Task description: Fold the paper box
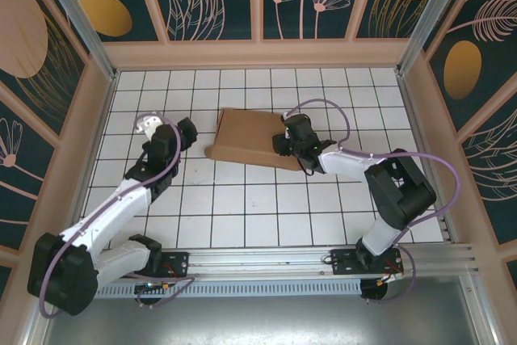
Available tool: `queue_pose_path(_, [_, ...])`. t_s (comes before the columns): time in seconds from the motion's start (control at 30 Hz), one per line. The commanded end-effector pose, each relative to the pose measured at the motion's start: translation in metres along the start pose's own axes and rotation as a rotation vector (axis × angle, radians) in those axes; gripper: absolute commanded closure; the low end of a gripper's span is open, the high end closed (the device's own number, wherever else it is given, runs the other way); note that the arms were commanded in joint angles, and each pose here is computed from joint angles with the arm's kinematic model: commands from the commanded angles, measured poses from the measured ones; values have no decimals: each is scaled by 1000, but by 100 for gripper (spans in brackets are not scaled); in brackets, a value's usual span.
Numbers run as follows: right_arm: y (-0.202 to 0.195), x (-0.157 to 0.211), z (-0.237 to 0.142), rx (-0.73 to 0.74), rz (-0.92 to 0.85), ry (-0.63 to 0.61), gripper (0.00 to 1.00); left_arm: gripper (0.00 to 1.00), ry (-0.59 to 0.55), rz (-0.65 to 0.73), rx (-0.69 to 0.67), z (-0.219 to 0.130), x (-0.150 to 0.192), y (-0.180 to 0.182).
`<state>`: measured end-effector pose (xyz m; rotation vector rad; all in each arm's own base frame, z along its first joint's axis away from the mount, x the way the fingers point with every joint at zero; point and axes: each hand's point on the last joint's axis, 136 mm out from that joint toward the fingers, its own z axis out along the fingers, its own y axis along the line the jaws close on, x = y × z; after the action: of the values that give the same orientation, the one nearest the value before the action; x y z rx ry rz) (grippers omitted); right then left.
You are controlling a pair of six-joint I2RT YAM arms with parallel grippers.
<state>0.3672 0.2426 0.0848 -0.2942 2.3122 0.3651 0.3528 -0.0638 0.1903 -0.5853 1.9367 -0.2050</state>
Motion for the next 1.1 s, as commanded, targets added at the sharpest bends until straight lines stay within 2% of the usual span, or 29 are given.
queue_pose_path(0.0, [-2,-11,-17,3,-19,-12,57,7,123,110,130,23,12,-39])
queue_pose_path(0.17, [-10,-54,-48,-17,52,-110,49,5,339,168,233,68,46,-84])
queue_pose_path(0.27, [-27,-57,-57,-21,124,-122,44,6,413,196,259,88,66,-95])
queue_pose_path(0.43, [-59,-32,-46,-1,244,-53,42,5,477,224,274,106,92,-96])
queue_pose_path(0.53, [-56,-19,-38,-56,270,-29,40,7,510,224,282,109,106,-93])
queue_pose_path(0.63, [-57,-4,-26,-51,285,13,40,10,537,224,259,113,119,-83])
queue_pose_path(0.73, [-66,15,-15,-6,308,48,42,16,564,205,215,118,132,-68])
queue_pose_path(0.87, [-76,42,-4,70,300,99,46,30,600,171,188,119,152,-53])
queue_pose_path(1.07, [-77,69,7,105,294,173,50,49,652,132,181,114,179,-37])
